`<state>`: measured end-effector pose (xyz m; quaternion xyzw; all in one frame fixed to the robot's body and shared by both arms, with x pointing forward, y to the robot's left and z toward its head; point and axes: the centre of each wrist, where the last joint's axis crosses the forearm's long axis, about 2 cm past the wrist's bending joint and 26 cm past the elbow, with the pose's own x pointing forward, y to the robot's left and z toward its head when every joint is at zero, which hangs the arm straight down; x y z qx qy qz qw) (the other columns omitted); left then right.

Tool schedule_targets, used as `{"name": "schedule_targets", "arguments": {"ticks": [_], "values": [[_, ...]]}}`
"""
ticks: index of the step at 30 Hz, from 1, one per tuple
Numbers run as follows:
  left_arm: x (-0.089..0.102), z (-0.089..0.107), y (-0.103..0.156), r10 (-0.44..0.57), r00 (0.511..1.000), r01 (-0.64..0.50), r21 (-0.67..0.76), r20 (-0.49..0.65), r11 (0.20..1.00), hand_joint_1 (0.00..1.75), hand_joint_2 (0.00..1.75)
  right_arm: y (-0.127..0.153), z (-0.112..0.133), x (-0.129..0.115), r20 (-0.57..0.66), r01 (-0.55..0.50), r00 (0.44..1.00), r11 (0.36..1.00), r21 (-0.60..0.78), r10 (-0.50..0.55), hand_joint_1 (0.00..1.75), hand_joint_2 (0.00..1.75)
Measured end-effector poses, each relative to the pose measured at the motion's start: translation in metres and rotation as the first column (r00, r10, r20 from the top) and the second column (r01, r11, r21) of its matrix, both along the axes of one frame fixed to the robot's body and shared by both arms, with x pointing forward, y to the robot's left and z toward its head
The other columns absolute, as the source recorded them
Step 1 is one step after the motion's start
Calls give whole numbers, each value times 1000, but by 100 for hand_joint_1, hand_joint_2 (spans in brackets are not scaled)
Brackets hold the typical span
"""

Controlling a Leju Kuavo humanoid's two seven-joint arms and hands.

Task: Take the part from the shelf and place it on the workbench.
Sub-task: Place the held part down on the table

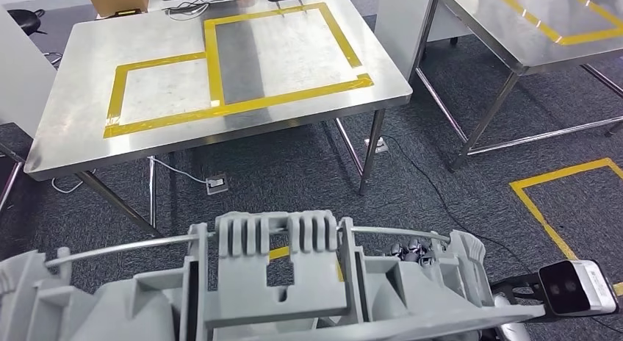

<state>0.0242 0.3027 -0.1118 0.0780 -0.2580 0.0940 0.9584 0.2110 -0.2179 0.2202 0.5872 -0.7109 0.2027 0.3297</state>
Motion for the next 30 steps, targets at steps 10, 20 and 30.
{"name": "schedule_targets", "arguments": {"ticks": [10, 20, 30], "values": [[-1, 0, 3, 4, 1000, -4, -1, 0, 1000, 0, 175, 1, 5, 4, 18, -6, 1000, 1000, 3, 6, 175, 175], [-4, 0, 6, 6, 1000, -6, -7, -4, 1000, 0, 175, 2, 6, 5, 20, -15, 1000, 1000, 9, 15, 175, 175], [-8, 0, 7, 7, 1000, -7, -12, -9, 1000, 0, 175, 1, 6, 6, 19, -20, 1000, 1000, 5, 20, 175, 175]]}}
